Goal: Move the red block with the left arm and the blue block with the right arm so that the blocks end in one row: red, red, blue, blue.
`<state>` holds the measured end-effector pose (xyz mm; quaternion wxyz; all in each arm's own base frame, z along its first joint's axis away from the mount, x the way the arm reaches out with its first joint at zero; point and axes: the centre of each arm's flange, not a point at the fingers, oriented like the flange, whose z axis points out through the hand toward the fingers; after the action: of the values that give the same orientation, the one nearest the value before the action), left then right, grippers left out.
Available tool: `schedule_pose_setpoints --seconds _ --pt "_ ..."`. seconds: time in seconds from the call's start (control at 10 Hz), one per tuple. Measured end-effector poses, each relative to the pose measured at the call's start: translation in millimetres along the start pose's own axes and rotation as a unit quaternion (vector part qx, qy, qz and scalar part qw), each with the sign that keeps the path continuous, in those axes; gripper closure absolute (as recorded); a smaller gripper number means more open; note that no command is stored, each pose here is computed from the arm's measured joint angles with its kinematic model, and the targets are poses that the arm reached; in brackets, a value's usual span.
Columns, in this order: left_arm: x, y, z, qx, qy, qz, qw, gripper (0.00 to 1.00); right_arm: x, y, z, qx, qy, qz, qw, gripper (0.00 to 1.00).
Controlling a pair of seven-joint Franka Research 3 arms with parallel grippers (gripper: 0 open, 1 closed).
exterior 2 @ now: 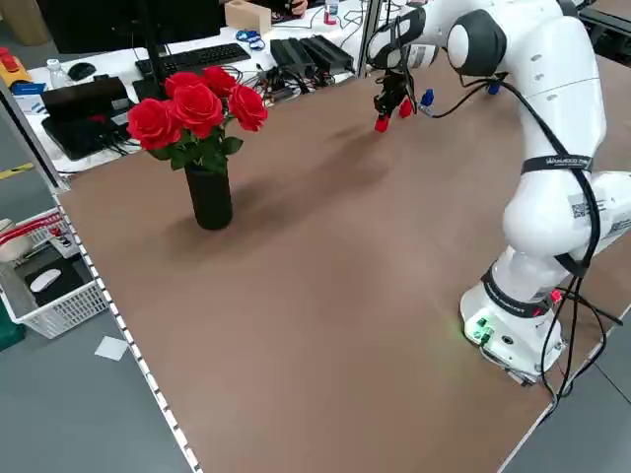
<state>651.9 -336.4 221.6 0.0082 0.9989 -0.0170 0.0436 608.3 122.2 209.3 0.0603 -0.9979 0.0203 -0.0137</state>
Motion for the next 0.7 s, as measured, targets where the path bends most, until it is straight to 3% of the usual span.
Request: schedule_pose_setpoints --seconds 0.3,0.7 --pt "0 11 -1 -0.004 0.004 0.008 1.000 0.70 2 -33 3 -0.019 0.010 0.023 1.000 0.66" --pt "3 21 0 -0.008 0.009 0.012 1.000 0.70 9 -69 8 -0.008 0.018 0.049 0.999 0.66"
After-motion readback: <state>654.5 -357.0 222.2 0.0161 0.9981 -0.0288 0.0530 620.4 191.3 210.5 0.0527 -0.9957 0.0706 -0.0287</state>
